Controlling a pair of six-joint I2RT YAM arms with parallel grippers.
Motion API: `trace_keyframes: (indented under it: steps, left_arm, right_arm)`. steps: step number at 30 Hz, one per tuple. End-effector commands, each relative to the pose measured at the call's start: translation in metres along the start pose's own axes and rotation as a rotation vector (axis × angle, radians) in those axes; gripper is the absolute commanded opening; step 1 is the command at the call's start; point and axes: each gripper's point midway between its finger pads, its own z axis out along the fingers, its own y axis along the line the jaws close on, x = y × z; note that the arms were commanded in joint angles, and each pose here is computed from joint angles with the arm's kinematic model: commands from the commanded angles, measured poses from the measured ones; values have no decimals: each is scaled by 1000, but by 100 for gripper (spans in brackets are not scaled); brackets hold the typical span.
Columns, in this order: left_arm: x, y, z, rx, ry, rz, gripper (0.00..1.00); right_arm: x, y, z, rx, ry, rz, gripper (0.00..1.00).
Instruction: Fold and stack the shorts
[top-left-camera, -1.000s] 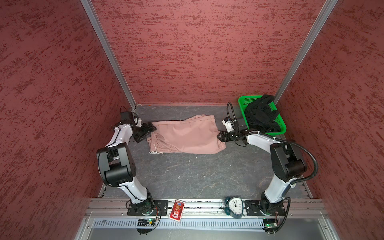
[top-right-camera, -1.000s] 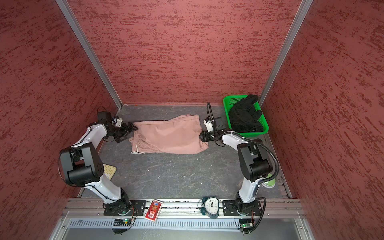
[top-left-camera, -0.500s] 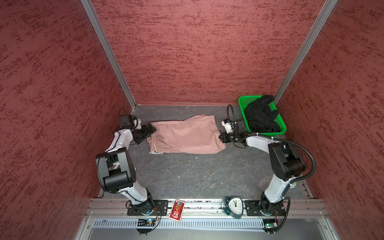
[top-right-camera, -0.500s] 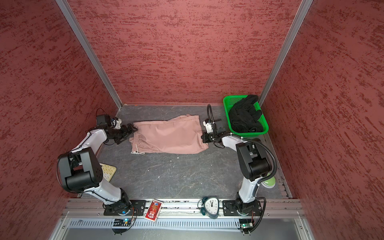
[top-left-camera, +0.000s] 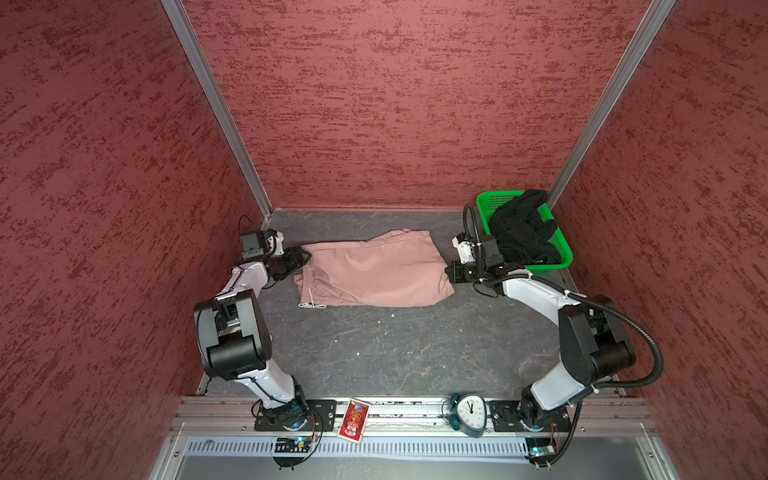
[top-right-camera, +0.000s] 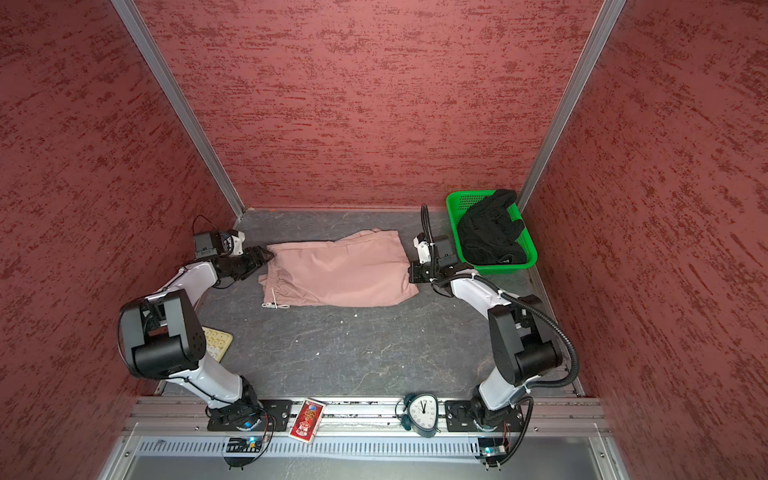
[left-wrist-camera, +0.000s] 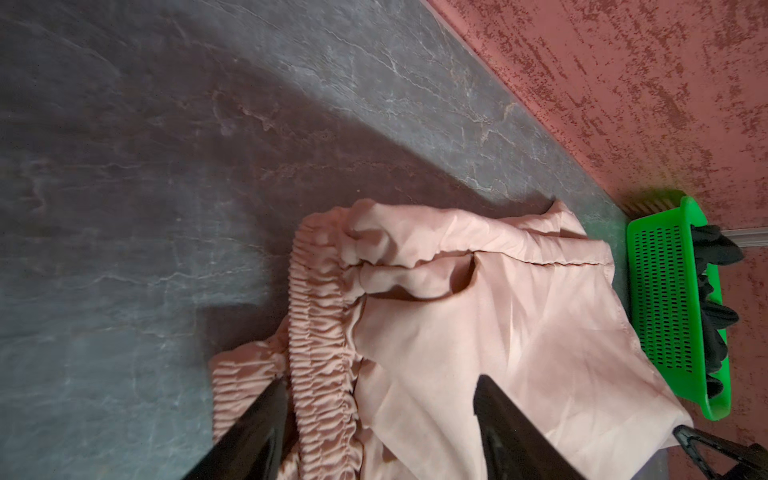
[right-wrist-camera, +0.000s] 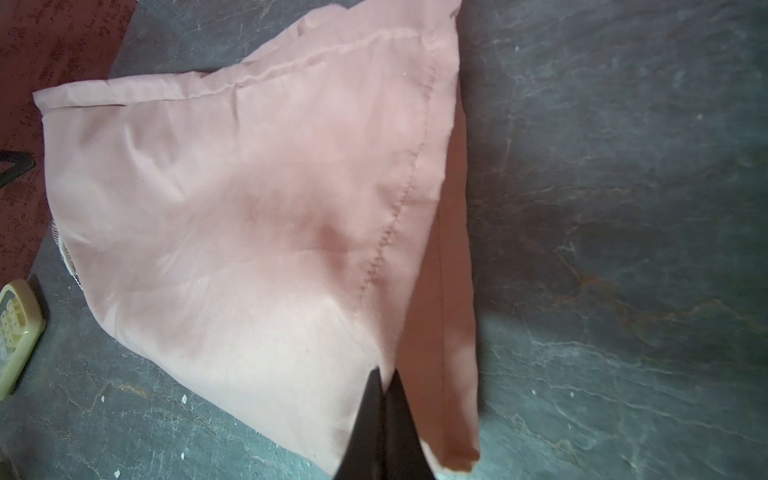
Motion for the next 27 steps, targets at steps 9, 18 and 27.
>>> trace_keyframes:
  steps: [9, 18, 27]
  left_arm:
    - [7, 14, 31, 19, 43, 7, 71]
    - [12, -1, 50, 71, 91, 35, 34]
    - [1, -9, -6, -187, 155, -6, 0]
  right_arm:
    - [4, 6, -12, -17, -15, 11, 0]
    - [1, 3, -25, 26, -41, 0, 0]
    - [11, -26, -15, 164, -6, 12, 0]
